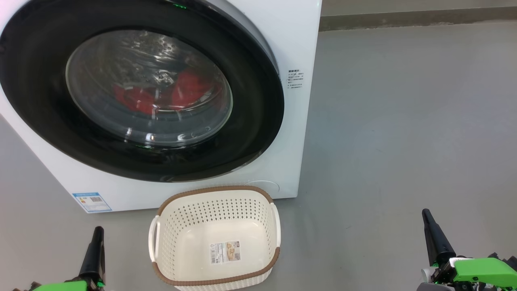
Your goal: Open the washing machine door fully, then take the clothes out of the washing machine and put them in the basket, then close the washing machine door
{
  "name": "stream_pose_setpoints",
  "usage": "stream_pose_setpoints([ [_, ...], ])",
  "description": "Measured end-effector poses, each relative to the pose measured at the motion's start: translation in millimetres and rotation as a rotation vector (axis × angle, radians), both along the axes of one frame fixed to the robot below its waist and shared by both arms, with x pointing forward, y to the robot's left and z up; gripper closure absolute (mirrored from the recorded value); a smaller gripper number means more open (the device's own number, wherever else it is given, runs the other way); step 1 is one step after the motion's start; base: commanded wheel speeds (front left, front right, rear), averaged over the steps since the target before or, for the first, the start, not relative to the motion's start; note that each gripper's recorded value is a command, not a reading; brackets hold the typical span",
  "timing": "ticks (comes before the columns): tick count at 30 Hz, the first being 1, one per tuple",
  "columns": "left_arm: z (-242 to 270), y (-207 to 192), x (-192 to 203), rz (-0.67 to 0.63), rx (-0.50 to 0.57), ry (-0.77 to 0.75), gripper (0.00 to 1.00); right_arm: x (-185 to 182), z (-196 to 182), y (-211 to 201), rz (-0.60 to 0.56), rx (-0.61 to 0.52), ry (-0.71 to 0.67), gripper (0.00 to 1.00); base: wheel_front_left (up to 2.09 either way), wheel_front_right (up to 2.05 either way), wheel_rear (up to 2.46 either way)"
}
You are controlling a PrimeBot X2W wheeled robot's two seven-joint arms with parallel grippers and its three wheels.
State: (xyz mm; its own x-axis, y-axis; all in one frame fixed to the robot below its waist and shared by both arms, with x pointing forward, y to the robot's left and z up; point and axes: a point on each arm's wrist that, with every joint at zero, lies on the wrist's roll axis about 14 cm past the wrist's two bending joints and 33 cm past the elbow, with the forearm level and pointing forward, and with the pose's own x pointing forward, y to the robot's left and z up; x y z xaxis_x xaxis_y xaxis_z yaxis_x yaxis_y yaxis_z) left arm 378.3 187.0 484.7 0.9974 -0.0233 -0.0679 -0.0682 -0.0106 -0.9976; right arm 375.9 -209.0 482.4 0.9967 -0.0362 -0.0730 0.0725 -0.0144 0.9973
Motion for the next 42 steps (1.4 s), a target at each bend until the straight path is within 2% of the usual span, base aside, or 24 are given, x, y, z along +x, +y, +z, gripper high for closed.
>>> stream_pose_setpoints([
  [5, -1, 0, 0, 0.000, -0.001, 0.003, 1.00, 0, -1, 0, -0.001, 0.001, 0.003, 1.00, 0.00, 0.00, 0.00],
  [6, -5, -1, -2, 0.000, -0.004, 0.014, 0.00, -2, -5, 0, -0.002, 0.003, 0.016, 0.00, 0.00, 0.00, 0.00],
  [11, -32, -7, -17, -0.002, -0.023, 0.096, 0.00, -16, -32, 3, -0.006, 0.021, 0.095, 0.00, 0.00, 0.00, 0.00],
  [22, -25, -4, -16, 0.018, 0.006, 0.076, 0.00, -14, -31, 10, 0.005, -0.003, 0.096, 0.00, 0.00, 0.00, 0.00],
  [32, -21, -1, -15, 0.021, 0.141, 0.065, 0.00, -13, -32, 18, 0.041, -0.090, 0.105, 0.00, 0.00, 0.00, 0.00],
  [42, -21, -3, -20, 0.000, 0.315, 0.067, 0.00, -12, -33, 23, 0.077, -0.229, 0.111, 0.00, 0.00, 0.00, 0.00],
])
